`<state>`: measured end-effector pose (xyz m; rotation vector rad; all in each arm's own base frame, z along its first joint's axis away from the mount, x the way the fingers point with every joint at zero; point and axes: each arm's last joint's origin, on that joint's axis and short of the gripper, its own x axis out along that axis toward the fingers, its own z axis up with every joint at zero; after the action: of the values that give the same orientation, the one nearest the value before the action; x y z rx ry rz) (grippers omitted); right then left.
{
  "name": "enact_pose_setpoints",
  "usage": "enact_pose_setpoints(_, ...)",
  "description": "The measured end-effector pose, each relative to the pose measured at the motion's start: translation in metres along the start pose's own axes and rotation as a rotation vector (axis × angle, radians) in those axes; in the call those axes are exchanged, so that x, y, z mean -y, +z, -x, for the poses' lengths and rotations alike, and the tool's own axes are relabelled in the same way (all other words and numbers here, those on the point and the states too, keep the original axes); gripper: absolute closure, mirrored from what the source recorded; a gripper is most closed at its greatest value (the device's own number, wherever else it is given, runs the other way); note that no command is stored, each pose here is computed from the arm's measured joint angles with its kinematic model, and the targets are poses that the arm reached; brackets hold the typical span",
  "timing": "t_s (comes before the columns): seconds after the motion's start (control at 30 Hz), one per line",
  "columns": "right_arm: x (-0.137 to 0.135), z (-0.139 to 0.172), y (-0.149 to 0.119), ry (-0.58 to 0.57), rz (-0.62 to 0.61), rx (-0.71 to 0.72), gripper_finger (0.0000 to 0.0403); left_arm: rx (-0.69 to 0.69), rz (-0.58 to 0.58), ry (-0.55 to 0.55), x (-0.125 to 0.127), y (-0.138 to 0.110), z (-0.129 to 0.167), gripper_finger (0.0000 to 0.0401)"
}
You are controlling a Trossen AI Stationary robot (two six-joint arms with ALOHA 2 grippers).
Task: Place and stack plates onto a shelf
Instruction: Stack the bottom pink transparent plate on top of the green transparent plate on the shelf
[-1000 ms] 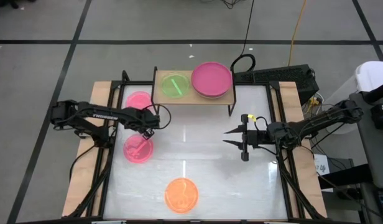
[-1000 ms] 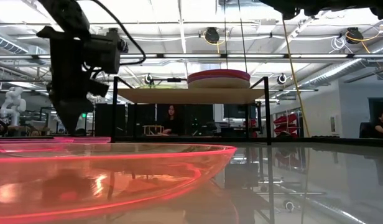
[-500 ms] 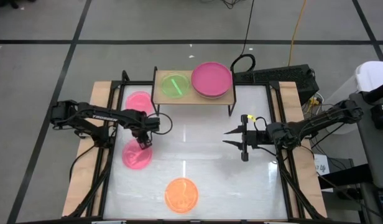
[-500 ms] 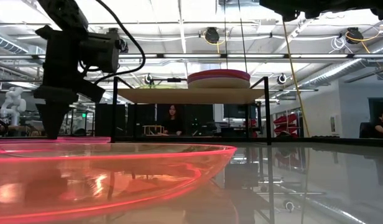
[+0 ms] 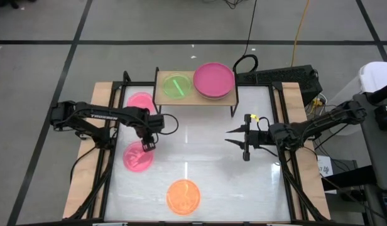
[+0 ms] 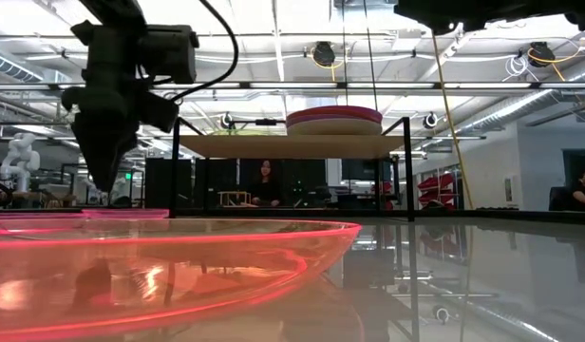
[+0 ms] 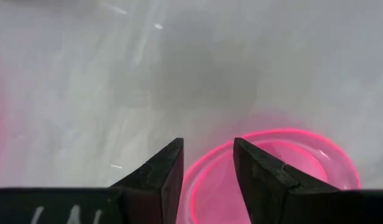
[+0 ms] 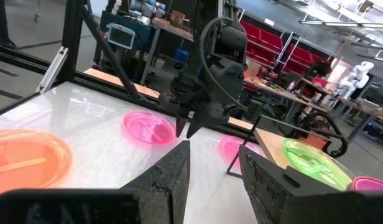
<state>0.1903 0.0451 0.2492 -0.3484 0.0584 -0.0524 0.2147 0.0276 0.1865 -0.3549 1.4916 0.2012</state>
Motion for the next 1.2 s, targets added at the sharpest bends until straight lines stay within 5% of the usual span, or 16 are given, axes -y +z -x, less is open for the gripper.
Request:
enact_pose_setpoints(1.0,-0.001,0.000,-0.002,0.011,-0.018,-0.018,0.0283,-0.082,-0.056,-0.108,-0.004,-0.021,-0.033,0.0258)
enact_pose_setpoints(1.2,-0.001,0.000,-0.002,0.011,-0.018,-0.019,0.0283,-0.078,-0.060,-0.095,-0.006,-0.021,-0.033,0.0304)
